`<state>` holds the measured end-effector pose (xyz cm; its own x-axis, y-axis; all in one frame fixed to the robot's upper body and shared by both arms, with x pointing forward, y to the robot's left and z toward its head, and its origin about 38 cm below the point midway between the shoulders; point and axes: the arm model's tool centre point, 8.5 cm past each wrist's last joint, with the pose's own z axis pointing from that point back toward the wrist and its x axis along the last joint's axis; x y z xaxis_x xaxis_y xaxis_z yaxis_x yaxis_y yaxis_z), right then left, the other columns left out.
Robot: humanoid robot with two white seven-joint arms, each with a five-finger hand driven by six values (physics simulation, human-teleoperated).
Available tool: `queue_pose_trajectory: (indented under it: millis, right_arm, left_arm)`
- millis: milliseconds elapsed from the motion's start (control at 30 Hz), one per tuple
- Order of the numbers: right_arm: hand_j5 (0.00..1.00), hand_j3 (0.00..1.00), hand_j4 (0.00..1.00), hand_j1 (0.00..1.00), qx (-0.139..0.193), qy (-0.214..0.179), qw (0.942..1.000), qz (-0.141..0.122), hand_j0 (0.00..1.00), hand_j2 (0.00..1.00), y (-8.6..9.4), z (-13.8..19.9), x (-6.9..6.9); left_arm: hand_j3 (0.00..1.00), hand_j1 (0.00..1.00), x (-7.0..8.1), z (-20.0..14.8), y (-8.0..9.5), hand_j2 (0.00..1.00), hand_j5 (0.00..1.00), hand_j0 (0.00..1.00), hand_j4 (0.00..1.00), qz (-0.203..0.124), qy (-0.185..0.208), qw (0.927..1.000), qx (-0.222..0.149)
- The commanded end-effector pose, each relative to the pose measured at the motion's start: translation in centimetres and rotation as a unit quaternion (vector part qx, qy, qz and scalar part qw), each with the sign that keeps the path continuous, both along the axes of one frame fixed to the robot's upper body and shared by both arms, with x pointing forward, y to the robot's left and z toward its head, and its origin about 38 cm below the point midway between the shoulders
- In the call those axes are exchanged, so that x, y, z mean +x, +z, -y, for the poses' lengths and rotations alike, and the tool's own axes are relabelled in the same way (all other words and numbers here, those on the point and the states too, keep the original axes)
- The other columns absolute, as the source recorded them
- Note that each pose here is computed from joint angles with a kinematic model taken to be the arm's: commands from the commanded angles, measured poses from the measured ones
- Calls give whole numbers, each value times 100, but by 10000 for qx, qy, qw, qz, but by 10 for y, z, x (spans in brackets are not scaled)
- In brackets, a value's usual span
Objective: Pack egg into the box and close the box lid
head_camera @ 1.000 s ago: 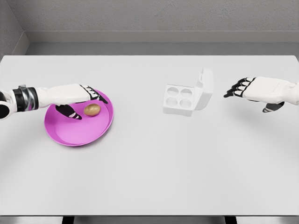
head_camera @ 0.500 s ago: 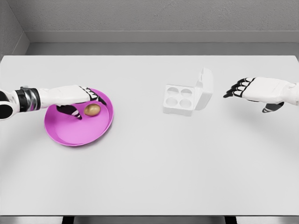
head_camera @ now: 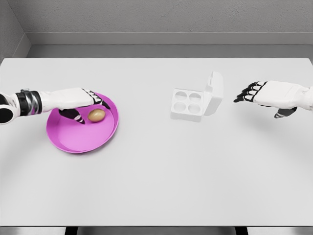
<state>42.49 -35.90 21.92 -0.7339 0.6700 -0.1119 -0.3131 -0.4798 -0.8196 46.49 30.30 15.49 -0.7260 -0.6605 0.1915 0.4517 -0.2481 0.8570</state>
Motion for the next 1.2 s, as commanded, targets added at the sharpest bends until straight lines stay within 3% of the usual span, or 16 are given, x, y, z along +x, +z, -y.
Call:
queue_pose_trajectory:
  millis: [0,233,300,633,1167]
  right_arm:
    - [100,100,100,100,32,1,10000,-7,100,100,-1,-1,0]
    - [100,100,100,100,25,0,10000,-5,100,100,-1,-1,0]
    - [100,100,100,100,28,5,10000,12,100,100,1,-2,1]
    - [100,100,100,100,35,7,10000,34,100,100,3,-2,1]
    - [100,100,100,100,33,12,10000,42,100,100,4,-2,2]
  left_arm:
    - [85,85,0,-2,1,85,85,85,85,4,31,10000,-23]
    - [84,84,1,0,4,84,84,84,84,31,3,10000,-16]
    - [74,74,1,1,3,74,74,74,74,22,-9,10000,-4]
    - [74,74,-2,9,-6,74,74,74,74,-69,-112,9999,31]
    - [74,74,-3,9,-7,74,74,74,74,-80,-117,9999,41]
